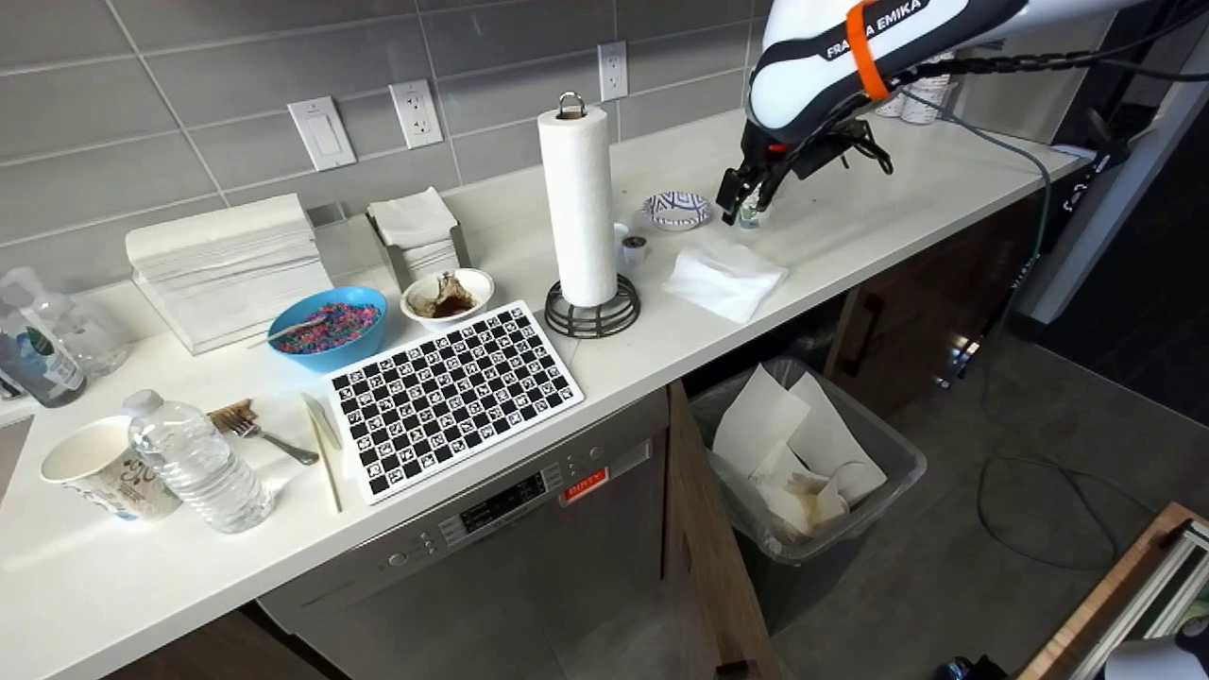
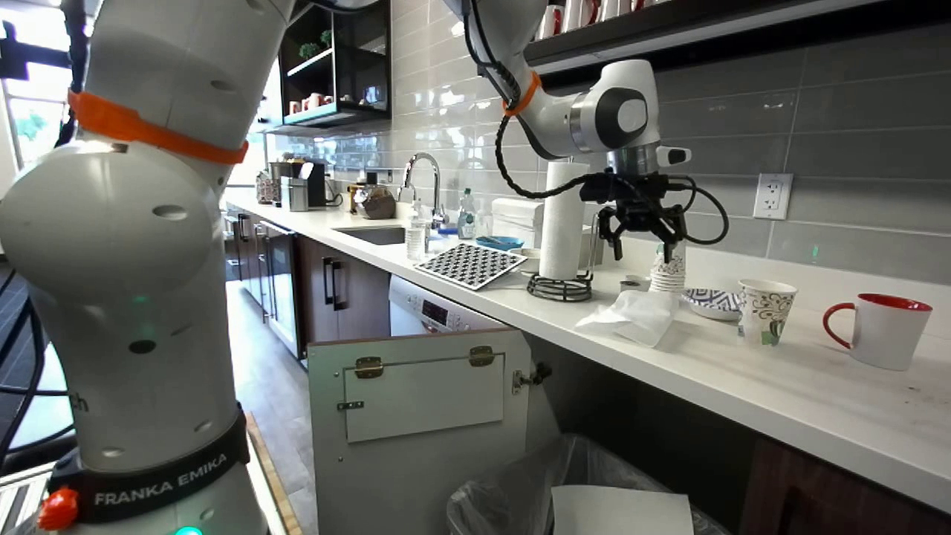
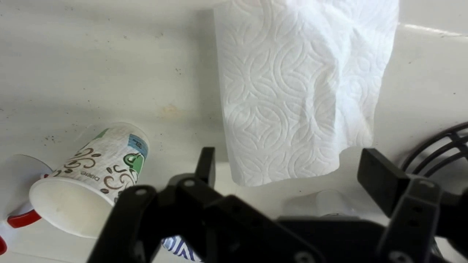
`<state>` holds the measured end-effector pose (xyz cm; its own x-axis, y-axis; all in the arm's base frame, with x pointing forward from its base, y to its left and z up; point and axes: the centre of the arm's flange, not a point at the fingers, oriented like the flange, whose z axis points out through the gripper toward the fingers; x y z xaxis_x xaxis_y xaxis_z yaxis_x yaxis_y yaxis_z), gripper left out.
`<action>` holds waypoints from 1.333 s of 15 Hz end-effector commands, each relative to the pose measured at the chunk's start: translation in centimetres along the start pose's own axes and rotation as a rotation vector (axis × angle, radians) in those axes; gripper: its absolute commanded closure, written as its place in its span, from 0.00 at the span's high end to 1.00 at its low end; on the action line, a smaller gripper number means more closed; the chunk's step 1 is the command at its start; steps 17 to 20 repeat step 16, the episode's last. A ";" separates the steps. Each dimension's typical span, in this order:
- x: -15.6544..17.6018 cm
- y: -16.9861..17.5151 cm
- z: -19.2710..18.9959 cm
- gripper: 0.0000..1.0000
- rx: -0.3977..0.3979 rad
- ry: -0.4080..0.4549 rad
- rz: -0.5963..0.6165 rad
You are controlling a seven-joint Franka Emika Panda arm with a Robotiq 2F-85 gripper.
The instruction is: Use the white napkin to wipe the counter.
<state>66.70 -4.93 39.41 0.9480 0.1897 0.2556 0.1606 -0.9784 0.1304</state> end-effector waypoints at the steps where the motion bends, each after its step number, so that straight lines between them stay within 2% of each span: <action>1: -1.2 -1.9 -2.9 1.00 0.001 -0.031 -0.005; 9: -3.1 -3.7 -6.9 1.00 0.025 -0.088 0.008; 12: -4.3 -3.7 -6.5 1.00 0.042 -0.130 0.057; 13: -2.5 -3.3 -6.6 1.00 0.023 -0.097 0.020; 20: -3.2 -3.4 -6.3 1.00 0.028 -0.115 0.034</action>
